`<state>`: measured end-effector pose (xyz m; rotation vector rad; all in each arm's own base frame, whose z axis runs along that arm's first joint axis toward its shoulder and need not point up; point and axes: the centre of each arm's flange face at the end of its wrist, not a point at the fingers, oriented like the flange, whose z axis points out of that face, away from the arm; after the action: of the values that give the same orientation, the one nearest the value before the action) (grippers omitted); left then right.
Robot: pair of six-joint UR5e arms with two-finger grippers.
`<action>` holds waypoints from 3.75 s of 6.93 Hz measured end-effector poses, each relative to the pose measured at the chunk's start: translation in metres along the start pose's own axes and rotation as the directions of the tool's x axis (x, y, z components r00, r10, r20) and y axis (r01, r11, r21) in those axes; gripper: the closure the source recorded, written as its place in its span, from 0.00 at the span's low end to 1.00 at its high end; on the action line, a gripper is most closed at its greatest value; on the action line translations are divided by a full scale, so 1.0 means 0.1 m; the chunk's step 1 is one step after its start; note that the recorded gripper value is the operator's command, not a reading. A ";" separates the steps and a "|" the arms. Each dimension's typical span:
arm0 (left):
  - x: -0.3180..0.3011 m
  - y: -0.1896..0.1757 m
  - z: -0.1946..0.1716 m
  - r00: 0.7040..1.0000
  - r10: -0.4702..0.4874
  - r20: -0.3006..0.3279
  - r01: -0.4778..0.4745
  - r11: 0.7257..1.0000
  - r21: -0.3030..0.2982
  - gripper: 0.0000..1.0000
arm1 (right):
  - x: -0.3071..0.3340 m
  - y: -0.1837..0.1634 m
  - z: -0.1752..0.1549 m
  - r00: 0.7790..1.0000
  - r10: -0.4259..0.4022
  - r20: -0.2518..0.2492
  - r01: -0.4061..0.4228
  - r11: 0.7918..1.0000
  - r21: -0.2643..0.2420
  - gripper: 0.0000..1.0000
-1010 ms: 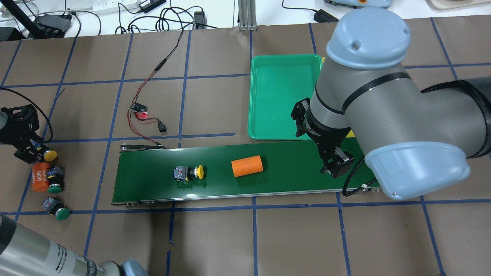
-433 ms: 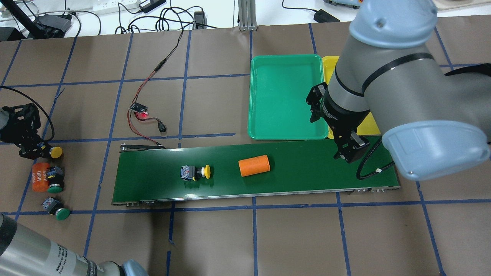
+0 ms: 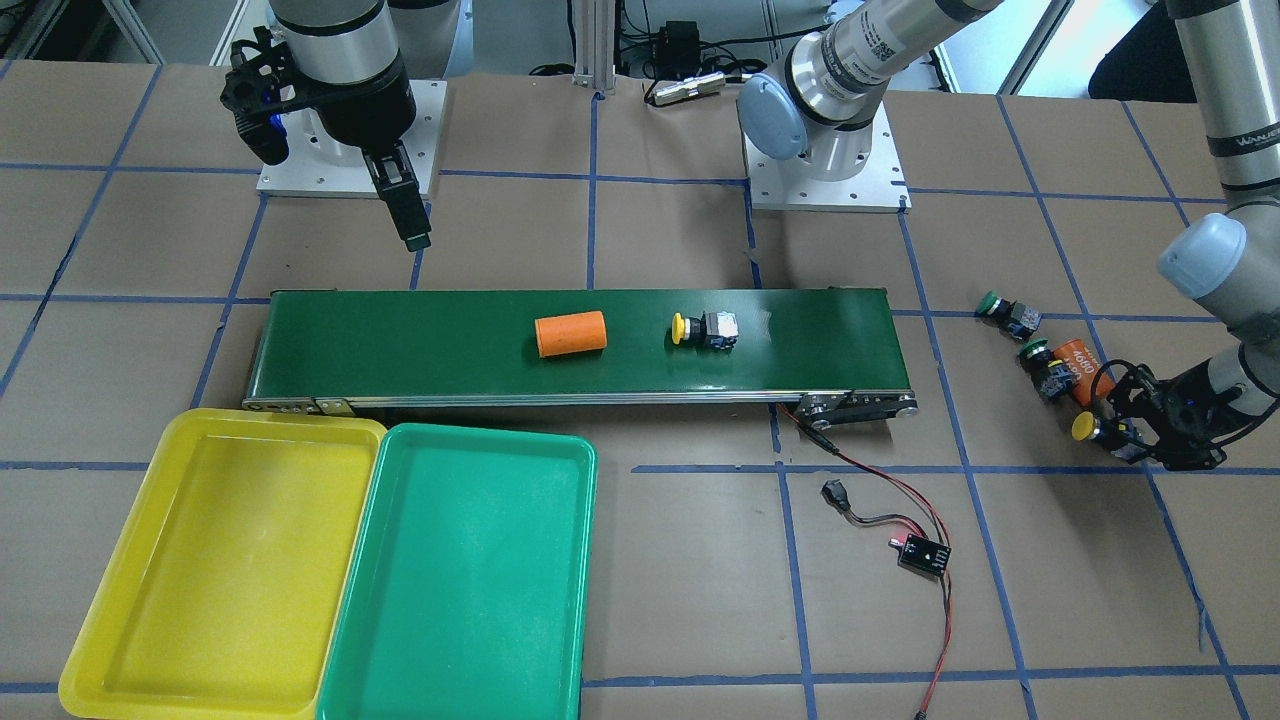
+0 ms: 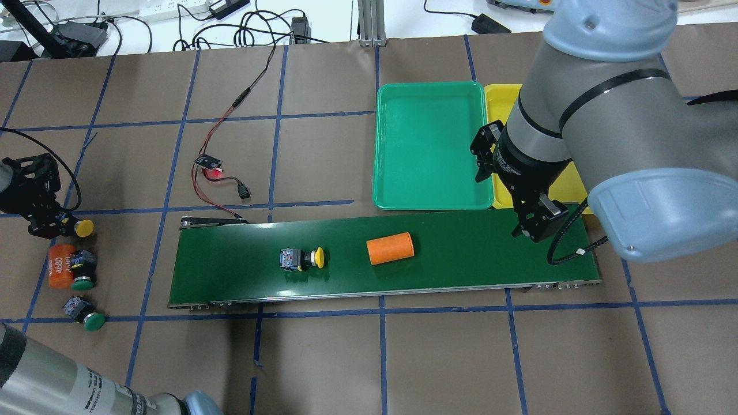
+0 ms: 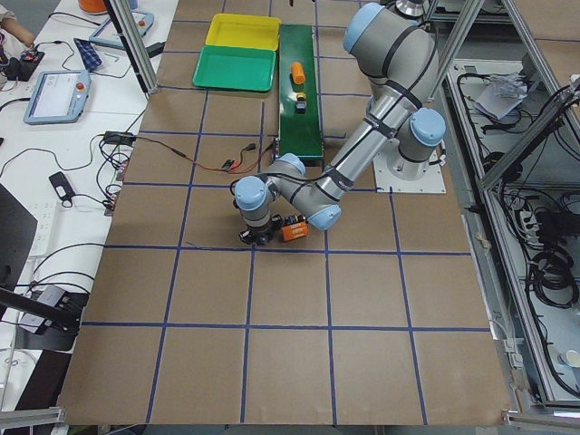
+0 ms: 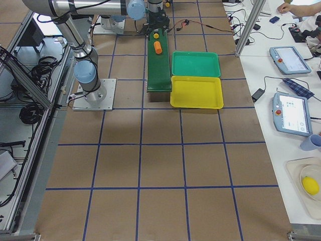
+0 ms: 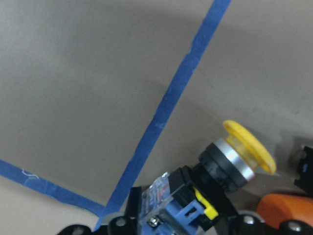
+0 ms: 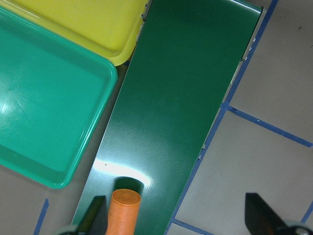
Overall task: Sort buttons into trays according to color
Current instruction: 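Grasp a second yellow-capped button with the left gripper, then place the button on the belt while the right gripper grasps the first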
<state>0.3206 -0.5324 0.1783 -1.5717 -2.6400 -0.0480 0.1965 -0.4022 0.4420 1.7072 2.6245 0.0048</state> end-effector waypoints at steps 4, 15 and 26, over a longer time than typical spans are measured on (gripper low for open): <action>0.24 -0.68 -0.48 0.996 0.085 -0.008 -0.085 0.996 -0.010 0.74 | 0.03 0.01 0.02 1.000 -0.004 -0.015 0.004 1.000 -0.005 0.00; 2.95 -2.91 -0.65 0.856 -0.516 -0.017 0.514 0.854 -0.076 0.33 | 0.04 0.01 0.16 0.999 0.026 -0.045 -0.028 0.999 -0.038 0.00; 2.01 -0.43 -0.42 0.321 -0.946 -0.039 0.946 0.322 -0.041 0.00 | -0.58 0.99 1.36 0.997 0.047 -0.065 -0.052 0.995 -0.088 0.00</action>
<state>0.1892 -0.3794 0.2358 0.2595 -3.0464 -0.1576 0.3119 -0.4153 0.3076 1.7704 2.5807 0.1763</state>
